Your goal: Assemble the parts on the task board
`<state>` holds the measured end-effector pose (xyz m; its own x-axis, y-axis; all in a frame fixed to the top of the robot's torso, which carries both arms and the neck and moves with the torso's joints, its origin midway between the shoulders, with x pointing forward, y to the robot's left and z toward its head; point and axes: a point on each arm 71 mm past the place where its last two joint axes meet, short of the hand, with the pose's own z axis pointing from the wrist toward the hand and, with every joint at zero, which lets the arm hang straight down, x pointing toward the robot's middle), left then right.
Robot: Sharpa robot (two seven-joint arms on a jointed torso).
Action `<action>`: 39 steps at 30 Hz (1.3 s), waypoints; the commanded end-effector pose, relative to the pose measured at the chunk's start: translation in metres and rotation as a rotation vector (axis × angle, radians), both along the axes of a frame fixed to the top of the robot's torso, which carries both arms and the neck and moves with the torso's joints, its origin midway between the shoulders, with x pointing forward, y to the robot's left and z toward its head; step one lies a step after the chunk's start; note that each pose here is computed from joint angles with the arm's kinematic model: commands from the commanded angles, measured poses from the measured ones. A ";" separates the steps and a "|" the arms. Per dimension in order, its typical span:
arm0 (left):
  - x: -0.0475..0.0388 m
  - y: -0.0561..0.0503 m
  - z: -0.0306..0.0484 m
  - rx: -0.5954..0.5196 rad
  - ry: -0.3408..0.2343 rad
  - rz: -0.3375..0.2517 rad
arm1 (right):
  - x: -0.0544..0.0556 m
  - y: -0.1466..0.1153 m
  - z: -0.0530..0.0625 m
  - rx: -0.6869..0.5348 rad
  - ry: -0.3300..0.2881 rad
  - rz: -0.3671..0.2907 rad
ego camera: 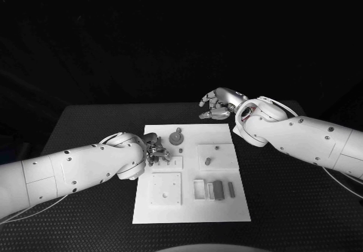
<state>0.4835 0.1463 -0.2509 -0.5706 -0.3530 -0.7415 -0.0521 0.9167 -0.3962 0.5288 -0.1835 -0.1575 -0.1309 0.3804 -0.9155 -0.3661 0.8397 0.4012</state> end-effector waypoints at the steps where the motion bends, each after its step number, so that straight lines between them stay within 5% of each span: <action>1: 0.0000 -0.003 0.0014 0.050 -0.041 -0.040 | 0.000 0.000 0.000 -0.006 0.003 0.007; 15: -0.0047 -0.005 -0.0063 0.081 -0.009 -0.071 | -0.001 -0.001 0.000 -0.006 0.004 0.004; 39: -0.0054 0.000 -0.0138 0.025 -0.006 0.022 | -0.001 -0.002 0.000 -0.006 0.005 0.001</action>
